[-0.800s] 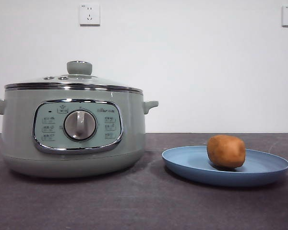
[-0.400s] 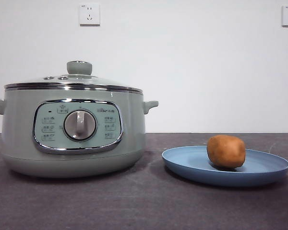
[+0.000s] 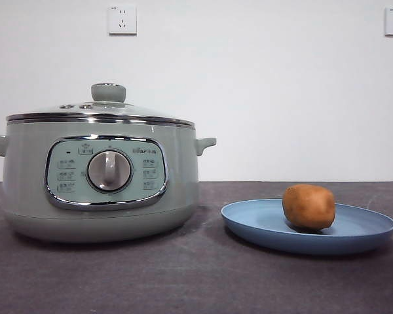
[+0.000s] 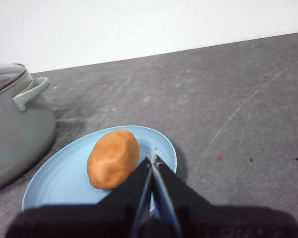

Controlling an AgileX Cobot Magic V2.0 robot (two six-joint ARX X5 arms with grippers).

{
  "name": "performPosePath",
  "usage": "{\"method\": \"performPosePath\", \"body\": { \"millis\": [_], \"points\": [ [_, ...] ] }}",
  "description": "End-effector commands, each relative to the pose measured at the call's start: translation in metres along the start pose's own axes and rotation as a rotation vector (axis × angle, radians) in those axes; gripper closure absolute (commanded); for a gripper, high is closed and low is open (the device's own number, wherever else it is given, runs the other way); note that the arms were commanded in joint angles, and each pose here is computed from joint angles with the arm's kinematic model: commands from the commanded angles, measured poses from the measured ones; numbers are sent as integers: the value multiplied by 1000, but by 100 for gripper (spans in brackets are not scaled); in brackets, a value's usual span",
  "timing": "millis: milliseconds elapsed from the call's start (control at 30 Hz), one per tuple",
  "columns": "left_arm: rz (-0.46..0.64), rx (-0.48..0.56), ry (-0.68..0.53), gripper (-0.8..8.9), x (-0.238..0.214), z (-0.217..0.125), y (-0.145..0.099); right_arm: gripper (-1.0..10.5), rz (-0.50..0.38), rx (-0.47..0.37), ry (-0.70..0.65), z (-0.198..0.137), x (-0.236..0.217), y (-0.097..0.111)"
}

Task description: Take the potato out from the steamer,put the potato on the plate,close the lid

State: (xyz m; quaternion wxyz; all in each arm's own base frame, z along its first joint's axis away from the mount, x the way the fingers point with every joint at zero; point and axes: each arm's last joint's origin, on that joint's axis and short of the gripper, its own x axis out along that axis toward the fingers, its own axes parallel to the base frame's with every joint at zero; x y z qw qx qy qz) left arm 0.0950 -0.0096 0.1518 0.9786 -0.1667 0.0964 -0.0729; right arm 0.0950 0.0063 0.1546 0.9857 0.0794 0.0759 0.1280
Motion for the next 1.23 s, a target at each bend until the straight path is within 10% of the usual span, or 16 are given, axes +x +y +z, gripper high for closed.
{"method": "performPosePath", "body": {
  "millis": [33,1233],
  "points": [
    [8,-5,8,816,1,-4,2,947,-5,15,18,-4,1,-1],
    [-25,2,20,816,1,-5,-2,947,-8,16,23,-5,1,-1]
  ]
}}
